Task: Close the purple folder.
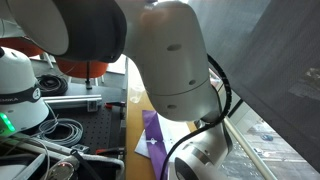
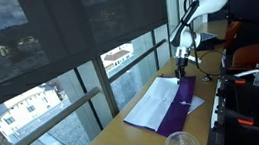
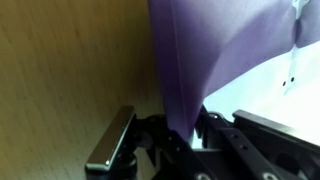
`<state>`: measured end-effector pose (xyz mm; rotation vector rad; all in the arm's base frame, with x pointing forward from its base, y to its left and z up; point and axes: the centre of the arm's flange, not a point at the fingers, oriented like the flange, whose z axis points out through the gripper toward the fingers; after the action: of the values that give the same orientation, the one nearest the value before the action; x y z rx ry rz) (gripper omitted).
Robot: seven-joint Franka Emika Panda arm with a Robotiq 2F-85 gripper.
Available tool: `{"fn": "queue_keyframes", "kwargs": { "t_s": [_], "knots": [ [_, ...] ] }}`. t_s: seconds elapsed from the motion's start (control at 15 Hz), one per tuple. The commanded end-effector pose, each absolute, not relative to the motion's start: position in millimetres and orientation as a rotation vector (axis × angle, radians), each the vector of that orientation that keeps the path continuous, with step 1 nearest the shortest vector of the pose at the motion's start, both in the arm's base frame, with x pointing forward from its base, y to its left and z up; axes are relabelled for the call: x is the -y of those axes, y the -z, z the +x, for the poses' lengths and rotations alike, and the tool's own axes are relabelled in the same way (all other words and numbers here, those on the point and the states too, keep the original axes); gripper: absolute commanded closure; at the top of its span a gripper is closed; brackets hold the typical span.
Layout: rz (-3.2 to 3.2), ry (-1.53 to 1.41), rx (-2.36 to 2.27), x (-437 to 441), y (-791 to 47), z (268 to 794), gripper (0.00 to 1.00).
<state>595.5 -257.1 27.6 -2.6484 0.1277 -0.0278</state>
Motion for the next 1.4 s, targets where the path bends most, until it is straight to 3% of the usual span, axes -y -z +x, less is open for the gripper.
{"fn": "queue_keyframes", "kwargs": {
  "t_s": [0.0, 0.67, 1.33],
  "knots": [
    [-2.724, 0.053, -0.076, 216, -79, 590, 0.99],
    [-3.021, 0.211, 0.219, 127, -182, 580, 0.99],
    [-3.255, 0.310, 0.307, 156, -223, 580, 0.99]
  ]
}}
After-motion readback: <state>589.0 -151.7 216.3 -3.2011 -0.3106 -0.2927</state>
